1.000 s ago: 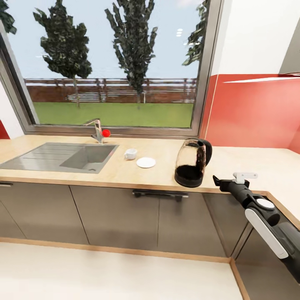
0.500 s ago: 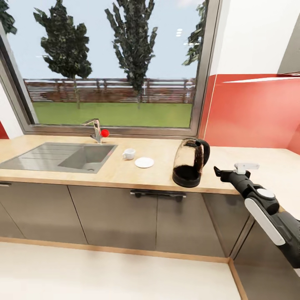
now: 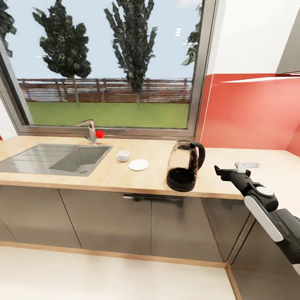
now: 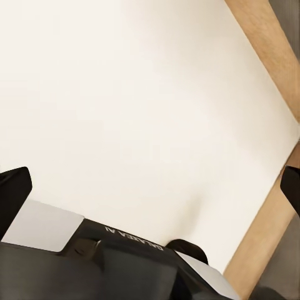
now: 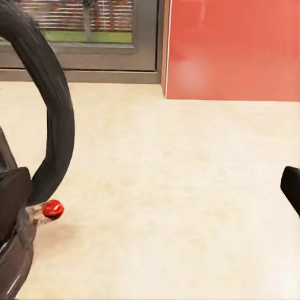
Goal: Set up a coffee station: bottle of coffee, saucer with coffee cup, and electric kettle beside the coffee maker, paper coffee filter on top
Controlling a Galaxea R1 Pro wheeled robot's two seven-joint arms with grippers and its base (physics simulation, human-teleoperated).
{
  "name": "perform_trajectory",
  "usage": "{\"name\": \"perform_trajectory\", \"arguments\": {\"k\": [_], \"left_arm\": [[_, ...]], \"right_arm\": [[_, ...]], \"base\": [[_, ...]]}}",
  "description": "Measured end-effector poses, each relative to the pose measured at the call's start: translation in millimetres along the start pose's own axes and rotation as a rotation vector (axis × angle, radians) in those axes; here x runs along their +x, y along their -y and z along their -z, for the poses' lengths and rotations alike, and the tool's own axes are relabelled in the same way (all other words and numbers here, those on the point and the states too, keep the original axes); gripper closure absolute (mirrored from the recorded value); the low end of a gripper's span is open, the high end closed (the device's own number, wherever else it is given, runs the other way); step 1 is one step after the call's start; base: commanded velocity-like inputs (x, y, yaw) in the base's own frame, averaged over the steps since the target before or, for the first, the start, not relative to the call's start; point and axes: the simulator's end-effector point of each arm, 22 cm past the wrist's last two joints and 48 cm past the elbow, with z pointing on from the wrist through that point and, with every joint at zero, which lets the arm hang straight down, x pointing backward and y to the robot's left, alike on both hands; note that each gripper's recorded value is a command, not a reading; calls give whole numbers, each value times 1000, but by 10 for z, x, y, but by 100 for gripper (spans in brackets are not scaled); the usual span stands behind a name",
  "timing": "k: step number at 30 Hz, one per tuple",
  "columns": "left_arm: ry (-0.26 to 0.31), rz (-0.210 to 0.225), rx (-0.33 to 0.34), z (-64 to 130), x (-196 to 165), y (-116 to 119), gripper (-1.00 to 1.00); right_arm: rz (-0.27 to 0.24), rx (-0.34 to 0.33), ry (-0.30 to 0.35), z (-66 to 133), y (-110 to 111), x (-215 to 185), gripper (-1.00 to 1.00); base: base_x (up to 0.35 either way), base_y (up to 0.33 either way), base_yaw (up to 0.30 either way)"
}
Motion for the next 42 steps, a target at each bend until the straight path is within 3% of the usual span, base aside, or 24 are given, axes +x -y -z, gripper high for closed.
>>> {"name": "perform_trajectory", "arguments": {"k": [22,31,42], "left_arm": [[2,3,0,-1,-4,-1,-100],[1,3,0,-1,-4,0,-100],[1,3,0,0,-4,0,-100]], "right_arm": [[-12,-15,-10,-16,-91,63,-100],[-12,-110,-7,-3,-302,56,-100],[-12,-121,-8,0,-323,62,-100]], "base": [[29,-8,0],[0,0,0],[28,-25,0]]}}
